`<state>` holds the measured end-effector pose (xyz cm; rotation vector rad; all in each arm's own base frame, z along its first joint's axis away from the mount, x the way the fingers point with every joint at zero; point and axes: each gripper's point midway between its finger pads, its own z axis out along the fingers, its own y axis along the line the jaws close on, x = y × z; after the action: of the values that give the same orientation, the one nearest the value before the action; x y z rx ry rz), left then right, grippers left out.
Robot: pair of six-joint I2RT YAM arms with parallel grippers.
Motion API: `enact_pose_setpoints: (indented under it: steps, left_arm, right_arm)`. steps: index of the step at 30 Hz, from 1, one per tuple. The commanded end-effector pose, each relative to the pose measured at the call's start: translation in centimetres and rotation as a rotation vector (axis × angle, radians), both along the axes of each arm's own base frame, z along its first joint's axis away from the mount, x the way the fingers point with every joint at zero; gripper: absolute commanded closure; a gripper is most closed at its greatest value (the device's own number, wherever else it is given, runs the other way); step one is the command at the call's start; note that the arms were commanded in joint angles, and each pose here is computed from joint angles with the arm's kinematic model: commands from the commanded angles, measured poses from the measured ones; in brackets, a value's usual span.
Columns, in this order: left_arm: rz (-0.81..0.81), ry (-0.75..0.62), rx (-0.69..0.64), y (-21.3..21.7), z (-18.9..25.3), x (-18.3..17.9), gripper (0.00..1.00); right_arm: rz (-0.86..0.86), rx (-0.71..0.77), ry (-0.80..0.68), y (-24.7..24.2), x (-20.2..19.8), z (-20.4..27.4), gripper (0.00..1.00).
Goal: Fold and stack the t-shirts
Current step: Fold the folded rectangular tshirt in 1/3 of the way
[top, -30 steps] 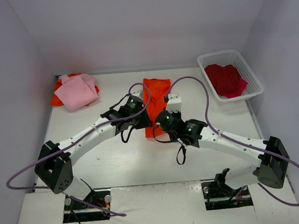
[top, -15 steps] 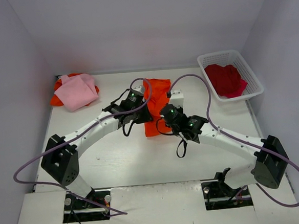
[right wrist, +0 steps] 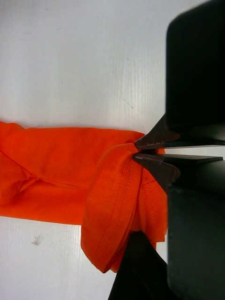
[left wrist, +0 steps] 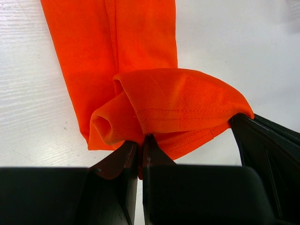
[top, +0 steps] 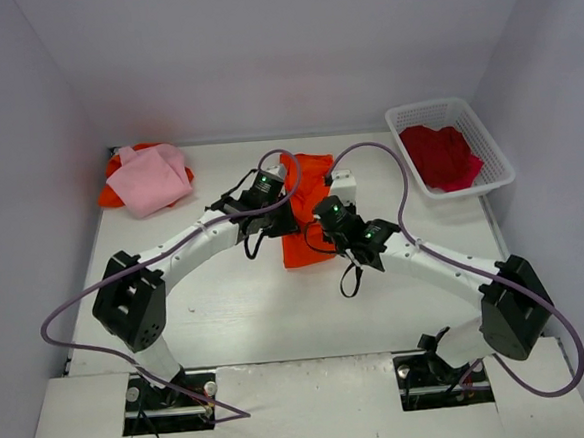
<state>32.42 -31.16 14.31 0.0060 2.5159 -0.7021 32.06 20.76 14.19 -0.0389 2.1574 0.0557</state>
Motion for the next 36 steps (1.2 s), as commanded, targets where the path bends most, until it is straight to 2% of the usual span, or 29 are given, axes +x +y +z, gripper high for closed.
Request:
enact_pose_setpoints:
  steps: [1, 14, 36]
  left_arm:
    - [0.016, -0.073, -0.018, 0.4, 2.5, 2.0, 1.0]
    - [0.026, -0.083, -0.028, 0.1, 2.2, 4.7, 1.0]
    - [0.017, -0.094, -0.065, -0.8, 1.4, 8.3, 1.0]
  right_arm:
    - [-0.037, 0.012, -0.073, -0.5, 2.2, 1.7, 1.0]
    - [-0.028, 0.009, -0.064, -0.3, 4.4, 0.5, 1.0]
    - [-0.031, 0.003, -0.096, -0.7, 8.0, 1.2, 1.0]
